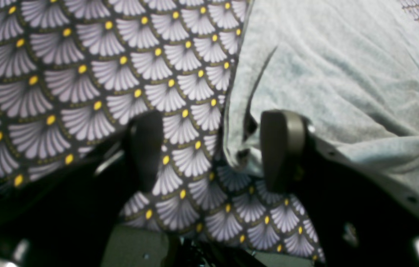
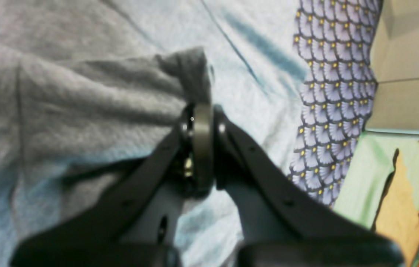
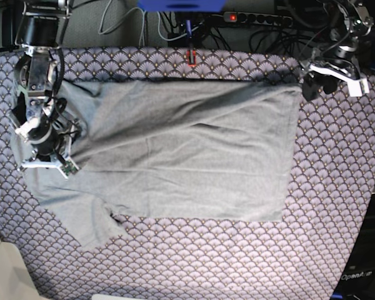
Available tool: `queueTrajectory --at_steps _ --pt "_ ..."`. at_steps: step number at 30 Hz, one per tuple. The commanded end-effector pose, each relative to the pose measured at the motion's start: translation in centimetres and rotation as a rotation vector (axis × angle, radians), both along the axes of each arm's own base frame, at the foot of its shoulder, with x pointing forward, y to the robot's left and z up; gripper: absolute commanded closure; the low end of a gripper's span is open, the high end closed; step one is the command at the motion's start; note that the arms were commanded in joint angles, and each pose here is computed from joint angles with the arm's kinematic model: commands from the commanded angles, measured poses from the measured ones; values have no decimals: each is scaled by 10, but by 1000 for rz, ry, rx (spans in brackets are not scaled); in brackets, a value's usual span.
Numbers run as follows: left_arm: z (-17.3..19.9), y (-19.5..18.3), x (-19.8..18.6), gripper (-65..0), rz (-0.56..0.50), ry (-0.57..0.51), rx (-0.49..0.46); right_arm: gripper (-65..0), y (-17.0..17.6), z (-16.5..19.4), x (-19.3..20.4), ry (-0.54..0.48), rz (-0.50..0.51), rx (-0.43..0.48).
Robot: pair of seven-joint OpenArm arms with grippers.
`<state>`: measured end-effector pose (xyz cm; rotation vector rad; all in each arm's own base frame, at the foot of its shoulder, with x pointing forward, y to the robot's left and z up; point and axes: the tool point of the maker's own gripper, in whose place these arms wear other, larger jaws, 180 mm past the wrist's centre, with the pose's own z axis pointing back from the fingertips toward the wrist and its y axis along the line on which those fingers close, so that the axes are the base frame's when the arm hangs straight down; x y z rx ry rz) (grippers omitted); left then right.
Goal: Fold the T-shirt properly
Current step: 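Move the right gripper back to the collar-edge corner of the shirt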
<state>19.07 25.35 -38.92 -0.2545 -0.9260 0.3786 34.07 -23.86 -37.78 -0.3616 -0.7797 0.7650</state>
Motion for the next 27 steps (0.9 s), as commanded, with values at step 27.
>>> queueTrajectory --at_steps 27 --pt "34 8 22 -405 -12 -111 48 0 24 60 -33 -192 -66 45"
